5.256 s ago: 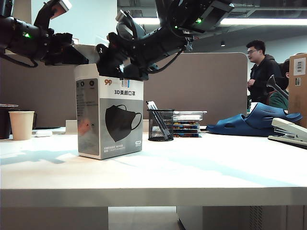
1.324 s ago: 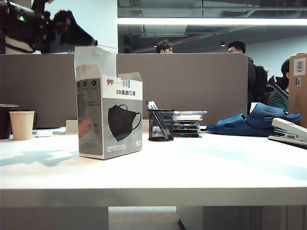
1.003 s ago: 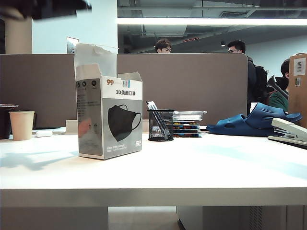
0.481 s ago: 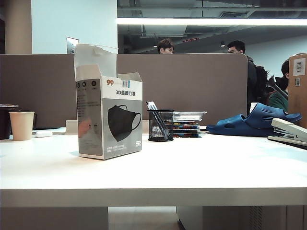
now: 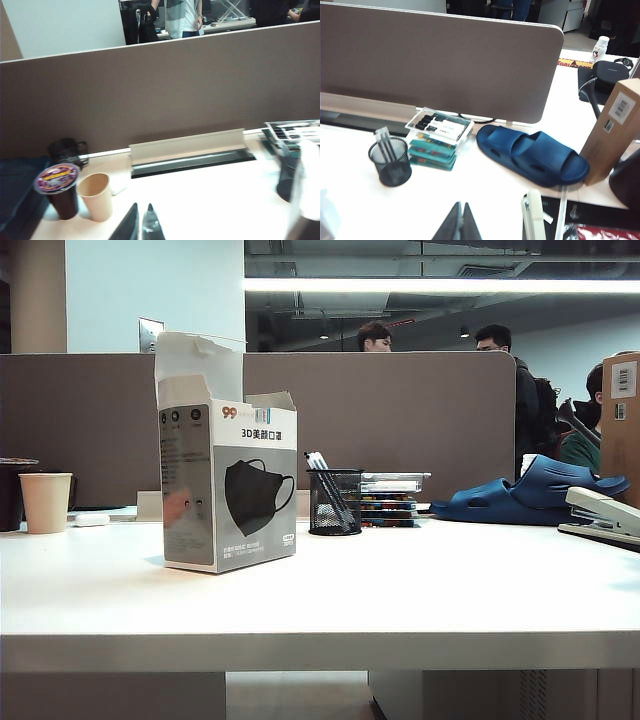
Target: Put the mask into the mask box.
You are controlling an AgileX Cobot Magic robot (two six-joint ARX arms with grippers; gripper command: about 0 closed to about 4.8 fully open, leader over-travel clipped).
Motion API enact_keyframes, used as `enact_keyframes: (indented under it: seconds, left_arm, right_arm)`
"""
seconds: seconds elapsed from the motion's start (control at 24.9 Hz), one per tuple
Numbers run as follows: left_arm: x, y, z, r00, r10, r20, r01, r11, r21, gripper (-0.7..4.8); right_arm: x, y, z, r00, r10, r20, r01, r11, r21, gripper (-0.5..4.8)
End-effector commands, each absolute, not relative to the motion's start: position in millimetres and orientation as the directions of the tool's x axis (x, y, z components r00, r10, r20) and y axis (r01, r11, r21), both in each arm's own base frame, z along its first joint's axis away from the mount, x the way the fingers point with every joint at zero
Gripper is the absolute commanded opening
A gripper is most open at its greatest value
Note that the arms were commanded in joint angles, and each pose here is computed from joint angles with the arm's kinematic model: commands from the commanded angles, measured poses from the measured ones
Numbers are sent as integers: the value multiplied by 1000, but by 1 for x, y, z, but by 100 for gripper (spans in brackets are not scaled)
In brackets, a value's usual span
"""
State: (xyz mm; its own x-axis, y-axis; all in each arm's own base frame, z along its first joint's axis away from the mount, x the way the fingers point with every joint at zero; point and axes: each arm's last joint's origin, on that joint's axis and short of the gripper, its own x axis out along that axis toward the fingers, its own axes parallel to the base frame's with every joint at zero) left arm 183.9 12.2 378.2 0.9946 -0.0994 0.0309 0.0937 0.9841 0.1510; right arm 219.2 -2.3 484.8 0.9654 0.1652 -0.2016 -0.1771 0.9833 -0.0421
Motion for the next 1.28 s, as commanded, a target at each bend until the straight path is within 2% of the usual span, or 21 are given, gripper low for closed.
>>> enact_keyframes:
  seconds: [0.04,0.4,0.52,0.6,0.8,0.88,1.28]
  left_arm:
    - [176,10,381,991,-132,31,126,980,156,-7]
    - [142,7,378,990,-133,-43,138,982,128,-6]
    - [126,5,372,991,-134,-17,135,982,132,-6]
    - [113,2,361,985,-175,1,175,981,87,-6]
    - [90,-8,335,964,-266,21,264,960,92,-6]
    - [81,-8,328,963,-269,23,266,960,92,-6]
    - [54,-7,278,965,-241,101,229,966,116,-6]
  right_arm:
    - [203,-2,476,966,163,-200,-175,984,-42,-9]
    - [144,1,414,969,168,-179,-168,986,19,-9]
    - [119,2,390,970,173,-172,-171,985,29,-9]
    - [106,3,376,973,173,-155,-168,985,43,-9]
    - [76,5,351,977,191,-92,-185,980,74,-9]
    - [66,6,338,976,205,-72,-200,977,71,-9]
    - [63,6,274,978,200,67,-205,974,92,-9]
